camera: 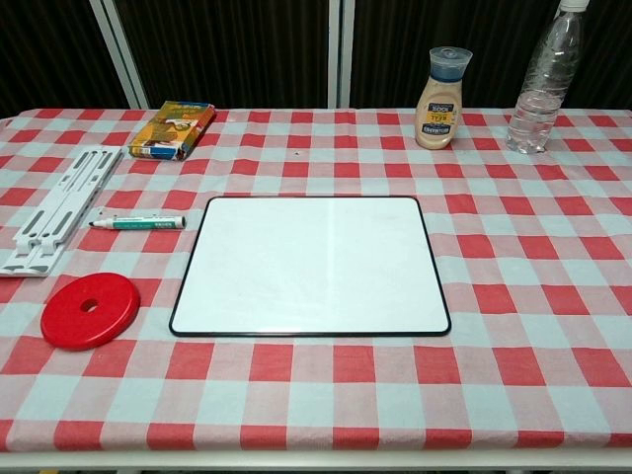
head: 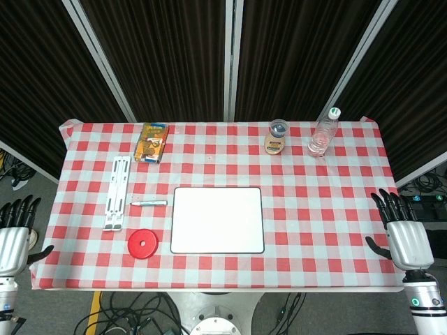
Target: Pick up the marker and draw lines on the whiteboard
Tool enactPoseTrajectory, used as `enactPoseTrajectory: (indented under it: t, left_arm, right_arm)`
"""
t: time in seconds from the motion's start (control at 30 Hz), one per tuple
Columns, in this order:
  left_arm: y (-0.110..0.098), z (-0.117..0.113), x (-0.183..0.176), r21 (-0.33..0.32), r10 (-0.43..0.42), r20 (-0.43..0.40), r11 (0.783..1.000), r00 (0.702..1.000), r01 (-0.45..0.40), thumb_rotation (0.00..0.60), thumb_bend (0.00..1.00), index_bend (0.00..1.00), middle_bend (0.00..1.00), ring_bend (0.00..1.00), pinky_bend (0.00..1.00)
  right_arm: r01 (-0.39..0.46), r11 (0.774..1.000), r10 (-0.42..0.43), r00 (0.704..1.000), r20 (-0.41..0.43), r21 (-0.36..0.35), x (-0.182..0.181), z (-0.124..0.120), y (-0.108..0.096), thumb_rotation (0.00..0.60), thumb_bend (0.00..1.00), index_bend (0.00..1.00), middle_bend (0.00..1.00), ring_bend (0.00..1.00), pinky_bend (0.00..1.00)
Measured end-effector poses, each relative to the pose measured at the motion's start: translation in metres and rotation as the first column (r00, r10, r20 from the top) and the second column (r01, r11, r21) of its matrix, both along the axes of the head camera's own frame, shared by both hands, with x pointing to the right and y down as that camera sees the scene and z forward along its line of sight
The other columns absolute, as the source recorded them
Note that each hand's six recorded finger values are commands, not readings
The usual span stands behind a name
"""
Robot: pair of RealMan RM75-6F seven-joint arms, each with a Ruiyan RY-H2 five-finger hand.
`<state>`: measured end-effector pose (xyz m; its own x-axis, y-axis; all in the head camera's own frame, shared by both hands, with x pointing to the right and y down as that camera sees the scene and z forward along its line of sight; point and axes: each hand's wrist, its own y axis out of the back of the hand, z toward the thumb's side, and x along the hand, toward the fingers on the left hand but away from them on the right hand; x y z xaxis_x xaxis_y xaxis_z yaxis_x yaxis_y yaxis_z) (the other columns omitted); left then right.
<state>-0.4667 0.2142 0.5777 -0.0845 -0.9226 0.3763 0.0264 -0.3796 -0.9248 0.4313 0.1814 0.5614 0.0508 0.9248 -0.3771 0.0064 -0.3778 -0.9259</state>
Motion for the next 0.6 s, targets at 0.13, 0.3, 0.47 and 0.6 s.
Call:
enactPoseTrajectory:
  t: [0.13, 0.3, 0.47, 0.6]
  left_arm:
    - [0.003, -0.001, 0.001, 0.003, 0.000, -0.007, 1.000, 1.000, 0.000, 0.600, 0.00, 0.06, 0.03, 0.00, 0.07]
    - [0.004, -0.002, 0.001, 0.004, 0.000, -0.005, 1.000, 1.000, 0.000, 0.600, 0.00, 0.06, 0.03, 0.00, 0.07]
    - [-0.003, -0.001, 0.005, 0.006, 0.017, -0.008, 1.000, 1.000, -0.017, 0.600, 0.00, 0.08, 0.03, 0.00, 0.07]
    - [-0.023, -0.001, 0.015, 0.033, 0.061, -0.021, 0.998, 0.998, -0.061, 0.600, 0.00, 0.17, 0.13, 0.09, 0.17]
  right_arm:
    - [0.001, 1.000, -0.001, 1.000, 0.006, 0.014, 0.001, -0.004, 0.003, 0.600, 0.13, 0.00, 0.04, 0.00, 0.00]
    - [-0.006, 1.000, 0.005, 1.000, 0.011, 0.021, 0.004, -0.007, 0.007, 0.600, 0.13, 0.00, 0.04, 0.00, 0.00]
    - [-0.007, 1.000, 0.007, 1.000, 0.016, 0.022, 0.005, -0.007, 0.008, 0.600, 0.13, 0.00, 0.04, 0.00, 0.00]
    - [0.001, 1.000, -0.001, 1.000, 0.019, 0.022, 0.004, -0.006, 0.005, 0.600, 0.13, 0.00, 0.04, 0.00, 0.00]
